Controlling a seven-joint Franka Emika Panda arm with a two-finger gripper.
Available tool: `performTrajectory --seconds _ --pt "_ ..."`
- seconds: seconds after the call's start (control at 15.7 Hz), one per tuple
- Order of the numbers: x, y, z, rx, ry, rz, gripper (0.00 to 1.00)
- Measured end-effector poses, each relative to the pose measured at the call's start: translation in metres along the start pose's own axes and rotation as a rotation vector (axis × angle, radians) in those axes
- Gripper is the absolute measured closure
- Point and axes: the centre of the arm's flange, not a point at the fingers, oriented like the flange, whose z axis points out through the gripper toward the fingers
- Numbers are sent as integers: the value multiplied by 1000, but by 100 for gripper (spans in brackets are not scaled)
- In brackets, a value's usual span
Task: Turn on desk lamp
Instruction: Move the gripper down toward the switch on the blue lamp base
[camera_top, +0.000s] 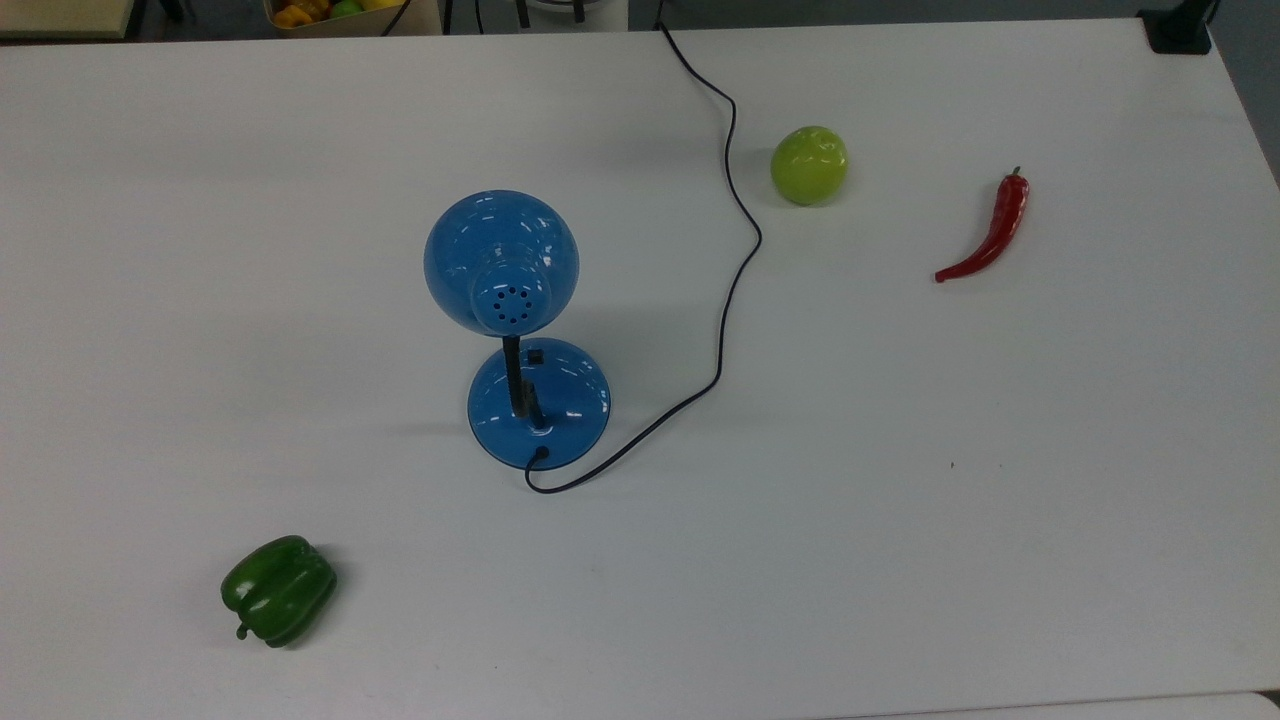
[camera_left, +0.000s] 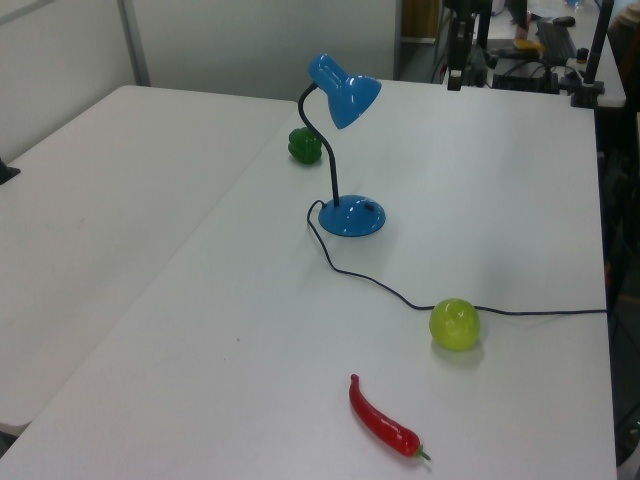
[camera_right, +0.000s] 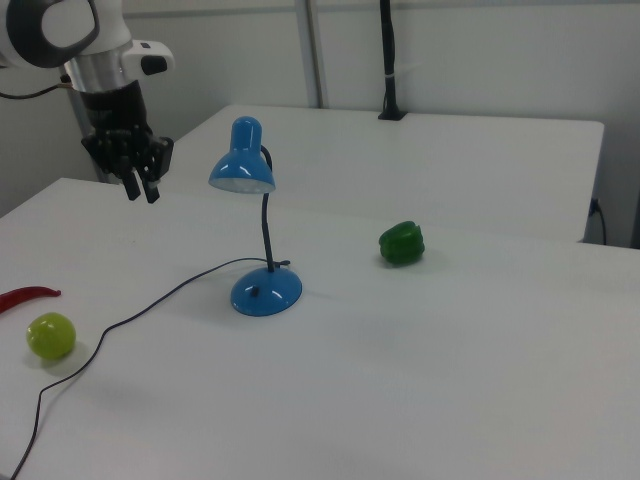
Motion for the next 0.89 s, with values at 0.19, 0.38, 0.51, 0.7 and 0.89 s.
performTrajectory --seconds 0.19,0.38,0.51,0.7,0.89 --pt "0 2 0 0 -1 -5 91" --pt "-1 6 1 0 -3 -1 99" --pt "-1 7 2 0 -5 -19 99" --pt "-1 9 8 2 -16 -49 99" --pt "-5 26 31 11 -65 -104 99"
